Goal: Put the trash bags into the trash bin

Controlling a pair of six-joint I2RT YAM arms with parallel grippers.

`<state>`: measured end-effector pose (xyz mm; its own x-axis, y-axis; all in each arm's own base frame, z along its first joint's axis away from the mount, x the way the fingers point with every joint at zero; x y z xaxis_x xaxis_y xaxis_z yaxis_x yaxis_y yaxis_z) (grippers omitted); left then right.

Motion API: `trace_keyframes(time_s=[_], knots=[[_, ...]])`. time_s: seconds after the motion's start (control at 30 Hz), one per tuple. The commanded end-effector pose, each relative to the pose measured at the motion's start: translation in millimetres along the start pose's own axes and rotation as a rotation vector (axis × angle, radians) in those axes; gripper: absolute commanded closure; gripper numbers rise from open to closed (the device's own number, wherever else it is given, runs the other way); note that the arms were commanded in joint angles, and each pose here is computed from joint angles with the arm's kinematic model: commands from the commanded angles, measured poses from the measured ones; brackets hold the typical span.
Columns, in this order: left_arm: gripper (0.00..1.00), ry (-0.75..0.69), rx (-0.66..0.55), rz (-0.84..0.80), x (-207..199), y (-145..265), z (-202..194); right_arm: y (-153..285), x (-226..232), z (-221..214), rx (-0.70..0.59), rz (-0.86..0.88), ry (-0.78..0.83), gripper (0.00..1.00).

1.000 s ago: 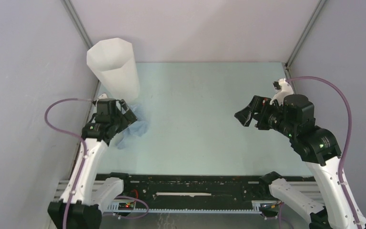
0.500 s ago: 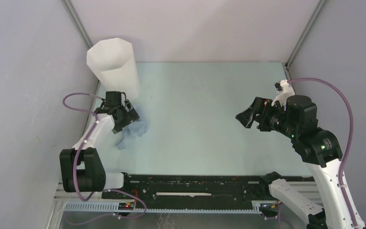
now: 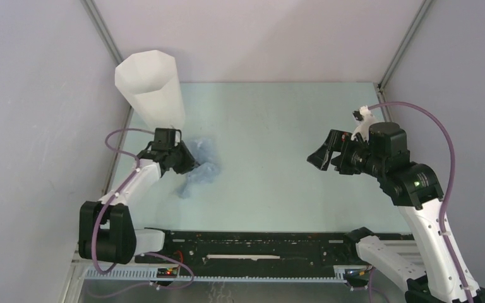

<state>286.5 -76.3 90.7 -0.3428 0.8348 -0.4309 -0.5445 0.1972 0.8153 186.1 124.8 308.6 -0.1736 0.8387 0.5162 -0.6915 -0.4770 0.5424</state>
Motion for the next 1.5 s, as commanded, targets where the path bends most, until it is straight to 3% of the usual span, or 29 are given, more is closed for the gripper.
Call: trace_keyframes(time_s=[0.0,0.3,0.47,0.57,0.7,0.8,0.87,1.0,1.07,1.33,1.4,1.47], knots=[[0.77,0.006,0.000,-0.170,-50,11,-10,-7,1,-4,0.039,0.011,-0.019,0.01],[0.88,0.044,0.108,-0.453,-151,31,-54,-28,14,-46,0.252,0.151,-0.014,0.00],[0.88,0.109,0.188,-0.523,-182,38,-76,-45,28,-76,0.333,0.181,-0.009,0.00],[0.64,0.116,0.227,-0.572,-200,38,-81,-63,31,-95,0.374,0.165,-0.013,0.00],[0.29,-0.018,0.235,-0.573,-207,41,-82,-82,25,-111,0.414,0.143,-0.062,0.01],[0.12,-0.136,0.179,-0.539,-195,57,-78,-92,24,-114,0.420,0.149,-0.074,0.01],[0.07,-0.202,0.154,-0.488,-176,61,-80,-98,22,-118,0.431,0.145,-0.081,0.01],[0.06,-0.277,0.253,-0.429,-140,57,-110,-109,28,-132,0.484,0.195,-0.131,0.07],[0.11,-0.275,0.290,-0.396,-125,52,-126,-116,32,-139,0.512,0.218,-0.162,0.12],[0.14,-0.246,0.324,-0.392,-102,35,-169,-155,21,-170,0.625,0.150,-0.216,0.13],[0.20,-0.255,0.335,-0.398,-105,30,-175,-163,14,-178,0.656,0.120,-0.217,0.18],[0.34,-0.266,0.348,-0.401,-109,25,-180,-172,8,-185,0.689,0.101,-0.225,0.29]])
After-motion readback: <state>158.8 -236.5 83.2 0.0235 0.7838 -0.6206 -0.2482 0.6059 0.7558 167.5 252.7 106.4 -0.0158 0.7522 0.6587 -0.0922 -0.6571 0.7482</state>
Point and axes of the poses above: each gripper's point midway between its finger pads, its own y axis back along the fingers, its own x axis along the line the jaws close on, z = x × y, the point moved 1 cm from there along y, back along the fingers, and after that the axes turned 1 degree about -y, right-handed, at the moved point
